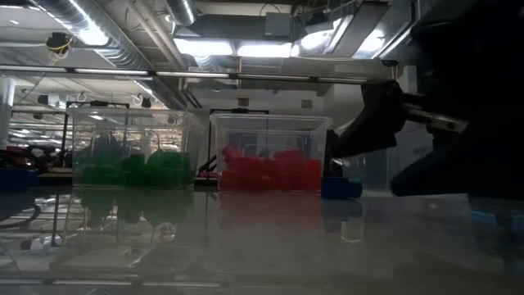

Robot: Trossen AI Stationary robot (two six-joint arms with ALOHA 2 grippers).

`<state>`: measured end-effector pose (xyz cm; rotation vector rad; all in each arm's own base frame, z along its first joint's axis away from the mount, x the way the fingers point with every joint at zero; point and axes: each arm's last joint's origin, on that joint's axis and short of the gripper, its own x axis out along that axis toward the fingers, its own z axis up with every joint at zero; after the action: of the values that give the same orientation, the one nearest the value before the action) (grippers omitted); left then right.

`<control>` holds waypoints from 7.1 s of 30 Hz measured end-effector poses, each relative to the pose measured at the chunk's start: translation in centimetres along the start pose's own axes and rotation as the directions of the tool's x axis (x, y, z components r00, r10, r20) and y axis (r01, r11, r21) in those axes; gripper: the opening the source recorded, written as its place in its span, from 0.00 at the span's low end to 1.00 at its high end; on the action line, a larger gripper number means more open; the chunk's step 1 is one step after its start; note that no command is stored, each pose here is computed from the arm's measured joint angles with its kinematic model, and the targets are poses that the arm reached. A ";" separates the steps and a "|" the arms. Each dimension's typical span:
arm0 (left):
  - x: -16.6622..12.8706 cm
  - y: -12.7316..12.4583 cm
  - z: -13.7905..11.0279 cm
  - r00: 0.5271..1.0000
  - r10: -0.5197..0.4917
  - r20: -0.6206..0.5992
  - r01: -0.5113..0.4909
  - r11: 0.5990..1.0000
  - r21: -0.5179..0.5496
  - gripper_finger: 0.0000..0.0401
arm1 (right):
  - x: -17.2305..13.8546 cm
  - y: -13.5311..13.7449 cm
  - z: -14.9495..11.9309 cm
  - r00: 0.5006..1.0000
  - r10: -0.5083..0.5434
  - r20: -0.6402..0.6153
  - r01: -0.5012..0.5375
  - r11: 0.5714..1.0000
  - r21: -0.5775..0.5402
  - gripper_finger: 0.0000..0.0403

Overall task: Sort blocks
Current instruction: Put the red game piece into the middle transparent bin, then put the blue game piece into the right transparent bin

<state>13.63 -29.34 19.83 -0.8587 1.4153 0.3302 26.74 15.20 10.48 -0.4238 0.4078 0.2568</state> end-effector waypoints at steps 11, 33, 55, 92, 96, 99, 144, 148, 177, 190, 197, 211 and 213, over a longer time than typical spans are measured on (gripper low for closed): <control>0.2 1.5 -2.2 0.996 0.085 -0.017 -0.085 0.996 -0.028 0.59 | -0.4 0.9 0.3 0.999 -0.034 0.005 0.034 0.999 -0.029 0.88; 4.2 3.4 -2.6 0.980 0.200 0.017 -0.201 0.970 0.134 0.59 | -0.3 0.8 0.3 0.999 -0.036 0.005 0.037 0.999 -0.029 0.88; 2.0 0.5 0.5 0.994 0.057 0.095 -0.070 0.987 0.143 0.30 | -0.3 0.7 0.3 0.999 -0.047 0.003 0.047 0.998 -0.029 0.88; -14.8 8.6 40.9 0.358 0.056 0.932 -0.578 0.797 0.174 0.33 | -0.2 0.2 -0.4 0.987 -0.143 -0.074 0.128 0.977 -0.171 0.88; -16.2 11.7 42.7 0.314 0.137 0.939 -0.560 0.826 0.067 0.36 | -0.2 -0.3 -0.4 0.971 -0.226 -0.083 0.198 0.946 -0.258 0.88; -16.9 13.7 43.5 0.298 0.188 0.936 -0.557 0.830 0.011 0.42 | -0.2 -0.6 -0.4 0.954 -0.284 -0.094 0.237 0.909 -0.343 0.88; -4.7 14.9 21.6 0.215 -0.468 0.857 -0.101 0.862 0.496 0.59 | -5.8 -10.9 3.1 0.939 -0.327 -0.104 0.309 0.939 -0.153 0.88; -4.6 14.8 21.6 0.221 -0.470 0.855 -0.106 0.860 0.500 0.59 | -5.8 -11.8 3.0 0.901 -0.405 -0.156 0.379 0.909 -0.173 0.94; -4.4 14.8 21.5 0.236 -0.471 0.850 -0.082 0.862 0.500 0.59 | -2.8 -15.9 -2.6 0.817 -0.218 -0.534 0.366 0.911 0.189 0.99; -4.4 14.8 21.5 0.236 -0.470 0.850 -0.074 0.864 0.498 0.59 | -2.1 -16.3 -4.4 0.785 -0.191 -0.590 0.401 0.882 0.247 0.99; -4.4 14.8 21.5 0.235 -0.471 0.851 -0.073 0.864 0.498 0.59 | -2.0 -16.3 -4.4 0.786 -0.194 -0.588 0.401 0.883 0.245 0.99; -4.6 14.8 21.5 0.223 -0.476 0.851 -0.064 0.863 0.500 0.59 | -1.6 -17.2 -5.9 0.808 -0.096 -0.582 0.358 0.863 0.356 0.86; -4.6 14.8 21.5 0.222 -0.477 0.851 -0.064 0.863 0.500 0.59 | -1.5 -17.2 -5.8 0.810 -0.101 -0.578 0.360 0.863 0.354 0.77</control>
<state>18.45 -3.40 17.79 -0.2712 0.0918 0.2214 29.04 -2.81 12.26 -0.0721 0.9483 -0.2220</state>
